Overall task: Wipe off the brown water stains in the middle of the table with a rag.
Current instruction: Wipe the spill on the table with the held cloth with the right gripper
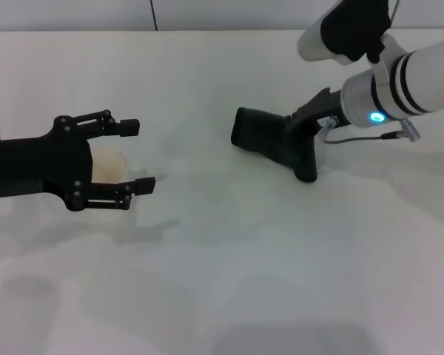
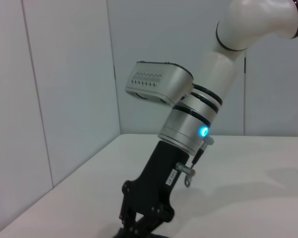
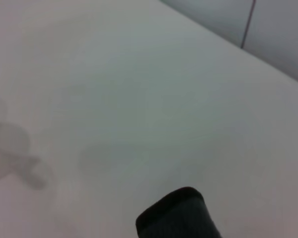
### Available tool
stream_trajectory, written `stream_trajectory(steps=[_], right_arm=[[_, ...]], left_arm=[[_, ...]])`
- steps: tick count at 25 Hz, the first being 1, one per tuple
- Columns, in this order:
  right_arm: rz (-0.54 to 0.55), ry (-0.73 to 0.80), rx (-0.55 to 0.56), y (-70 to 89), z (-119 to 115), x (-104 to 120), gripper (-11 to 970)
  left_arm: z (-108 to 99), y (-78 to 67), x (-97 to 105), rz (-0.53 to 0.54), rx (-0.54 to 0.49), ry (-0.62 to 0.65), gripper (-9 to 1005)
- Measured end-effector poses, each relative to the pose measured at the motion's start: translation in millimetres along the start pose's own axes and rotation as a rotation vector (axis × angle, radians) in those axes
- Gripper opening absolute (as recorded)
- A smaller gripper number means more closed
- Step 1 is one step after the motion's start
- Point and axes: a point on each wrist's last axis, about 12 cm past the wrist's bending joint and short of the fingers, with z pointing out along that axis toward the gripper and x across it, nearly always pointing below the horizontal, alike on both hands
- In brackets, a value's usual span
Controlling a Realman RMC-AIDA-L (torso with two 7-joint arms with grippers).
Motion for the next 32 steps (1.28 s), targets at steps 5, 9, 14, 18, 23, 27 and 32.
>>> stream_trajectory(steps=[5, 9, 14, 18, 23, 27, 32], right_arm=[[0.012, -0.025, 0.039, -8.9, -3.0, -1.7, 48], [0.008, -0.041, 0.046, -10.6, -6.0, -5.0, 48], [-0.001, -0.049, 0.055, -11.7, -6.9, -6.6, 48], [0.004, -0.040, 0.051, -12.3, -6.8, -6.1, 48], [0.008, -0.009, 0.009, -3.5, -5.2, 1.3, 48], [-0.015, 0.012, -0.077, 18.0, -3.9, 2.3, 48], [-0.036, 0.034, -0.134, 29.3, -9.4, 1.4, 49]], left_arm=[[0.3, -0.2, 0.1, 0.000, 0.000, 0.000, 880], [0.3, -0.5, 0.6, -0.002, -0.001, 0.000, 880], [-0.5, -1.3, 1.8, -0.001, -0.003, 0.002, 880], [-0.9, -1.6, 2.1, 0.005, -0.011, -0.004, 880], [-1.0, -1.9, 2.3, 0.006, -0.014, -0.007, 880], [-0.9, -1.2, 1.6, 0.009, -0.017, -0.012, 880], [-1.5, -0.6, 1.1, 0.013, -0.020, -0.013, 880]])
